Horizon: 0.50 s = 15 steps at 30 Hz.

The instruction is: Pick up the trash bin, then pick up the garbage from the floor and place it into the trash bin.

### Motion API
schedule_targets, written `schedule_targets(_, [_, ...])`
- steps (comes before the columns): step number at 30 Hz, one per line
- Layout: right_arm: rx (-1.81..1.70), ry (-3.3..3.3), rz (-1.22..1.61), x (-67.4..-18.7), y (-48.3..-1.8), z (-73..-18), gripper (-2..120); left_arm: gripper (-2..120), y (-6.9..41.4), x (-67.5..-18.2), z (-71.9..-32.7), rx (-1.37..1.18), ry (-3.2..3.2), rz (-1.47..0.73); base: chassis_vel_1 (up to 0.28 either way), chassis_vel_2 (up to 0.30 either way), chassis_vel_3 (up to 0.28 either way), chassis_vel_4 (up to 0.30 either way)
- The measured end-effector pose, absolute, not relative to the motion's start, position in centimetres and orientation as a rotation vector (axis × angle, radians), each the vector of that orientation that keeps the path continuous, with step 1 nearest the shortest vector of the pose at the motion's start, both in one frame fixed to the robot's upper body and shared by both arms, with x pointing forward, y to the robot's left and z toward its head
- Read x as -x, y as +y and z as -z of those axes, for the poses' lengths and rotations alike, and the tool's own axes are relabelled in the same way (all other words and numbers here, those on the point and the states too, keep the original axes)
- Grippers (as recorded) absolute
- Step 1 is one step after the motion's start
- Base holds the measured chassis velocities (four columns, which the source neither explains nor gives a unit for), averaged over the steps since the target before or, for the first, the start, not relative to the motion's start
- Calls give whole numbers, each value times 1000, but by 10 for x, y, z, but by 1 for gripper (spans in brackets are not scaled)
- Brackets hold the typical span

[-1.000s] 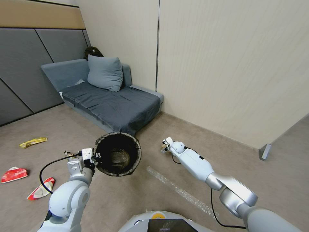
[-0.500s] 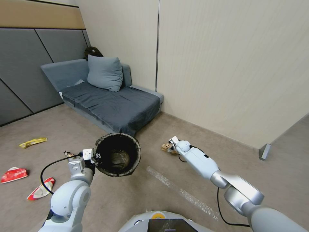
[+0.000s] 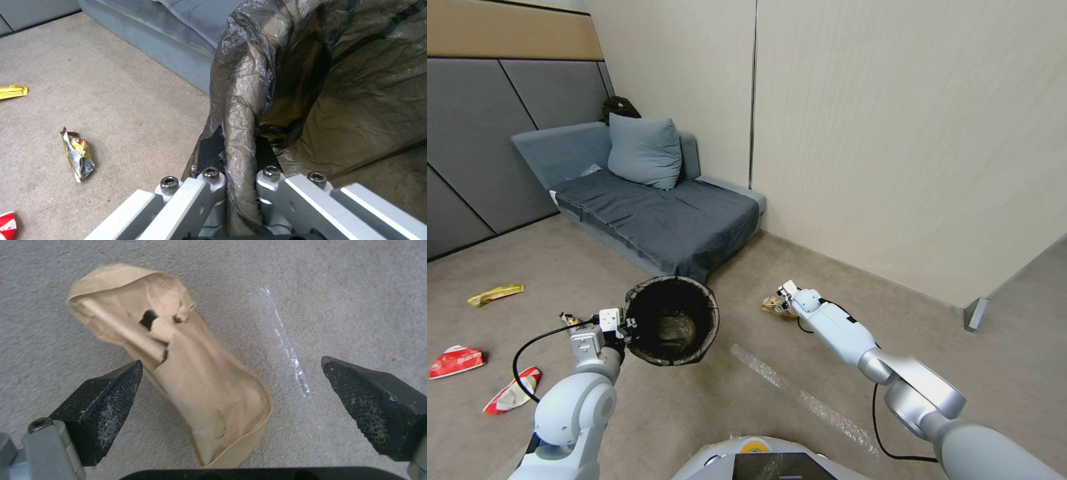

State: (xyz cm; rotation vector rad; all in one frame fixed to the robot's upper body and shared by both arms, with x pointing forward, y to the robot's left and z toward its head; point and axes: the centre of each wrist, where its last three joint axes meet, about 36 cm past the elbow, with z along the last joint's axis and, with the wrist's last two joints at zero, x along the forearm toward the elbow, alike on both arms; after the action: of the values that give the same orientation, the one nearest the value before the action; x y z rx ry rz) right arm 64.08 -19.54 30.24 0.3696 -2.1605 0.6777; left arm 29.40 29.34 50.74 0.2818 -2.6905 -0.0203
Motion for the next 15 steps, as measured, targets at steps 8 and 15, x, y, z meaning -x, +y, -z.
schedule_targets(8, [-387,-2161,-686,-651,-185,-306,100,0,294,-295,-507,-283,-2691,18,0,0,0,0])
schedule_targets(15, [-384,-2151,-704,-657,-180,-298,100,0,294,-296,-506,-278,-2690,18,0,0,0,0])
